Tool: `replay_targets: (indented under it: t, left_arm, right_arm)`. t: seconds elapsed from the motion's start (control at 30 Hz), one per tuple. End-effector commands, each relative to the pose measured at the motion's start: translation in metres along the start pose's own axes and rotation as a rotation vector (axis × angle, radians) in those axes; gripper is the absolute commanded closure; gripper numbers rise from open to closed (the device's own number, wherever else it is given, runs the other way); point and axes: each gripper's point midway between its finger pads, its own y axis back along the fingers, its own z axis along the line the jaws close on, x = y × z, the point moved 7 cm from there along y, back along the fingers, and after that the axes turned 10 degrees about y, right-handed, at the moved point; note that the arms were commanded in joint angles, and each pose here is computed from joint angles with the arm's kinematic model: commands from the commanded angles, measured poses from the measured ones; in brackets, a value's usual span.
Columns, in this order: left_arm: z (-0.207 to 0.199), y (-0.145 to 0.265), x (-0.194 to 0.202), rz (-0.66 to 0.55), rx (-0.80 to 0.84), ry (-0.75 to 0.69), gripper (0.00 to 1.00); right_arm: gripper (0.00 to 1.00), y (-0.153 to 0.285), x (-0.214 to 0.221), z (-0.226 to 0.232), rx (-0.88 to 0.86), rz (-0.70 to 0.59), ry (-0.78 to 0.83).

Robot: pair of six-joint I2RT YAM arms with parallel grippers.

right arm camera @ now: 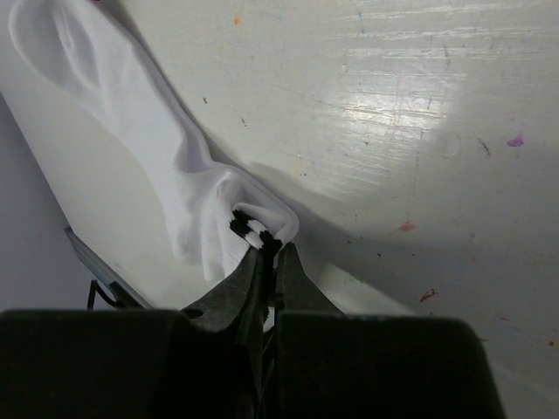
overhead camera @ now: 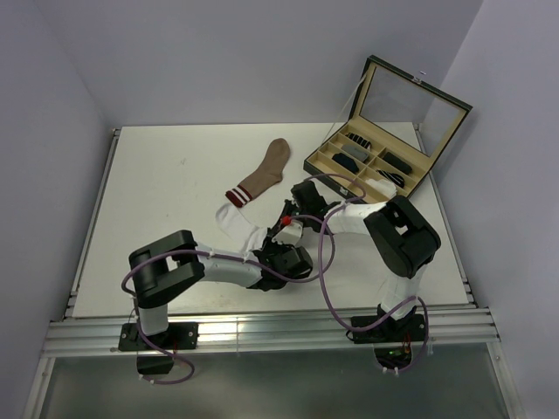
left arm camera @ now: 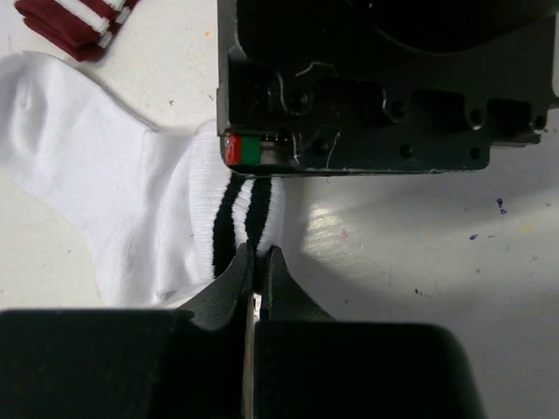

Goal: Roll the socks
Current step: Roll the sock at the center of the board.

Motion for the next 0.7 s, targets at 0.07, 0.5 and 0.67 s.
replay_targets:
  t: [0.07, 0.5, 0.67]
  left_arm:
    - [0.002, 0.008, -0.007, 0.068, 0.144, 0.144, 1.00]
    - [0.047, 0.006, -0.038, 0.238, 0.510, 0.662, 1.00]
    - [0.066, -0.009, -0.027, 0.322, 0.530, 0.806, 1.00]
  right_arm:
    - [0.97, 0.006, -0.004, 0.015, -0.092, -0.035, 0.023]
    - [0.55, 0.030, -0.010, 0.028, -0.227, -0.180, 0.086]
    - [0.50, 0.032, -0.010, 0.027, -0.256, -0.195, 0.089]
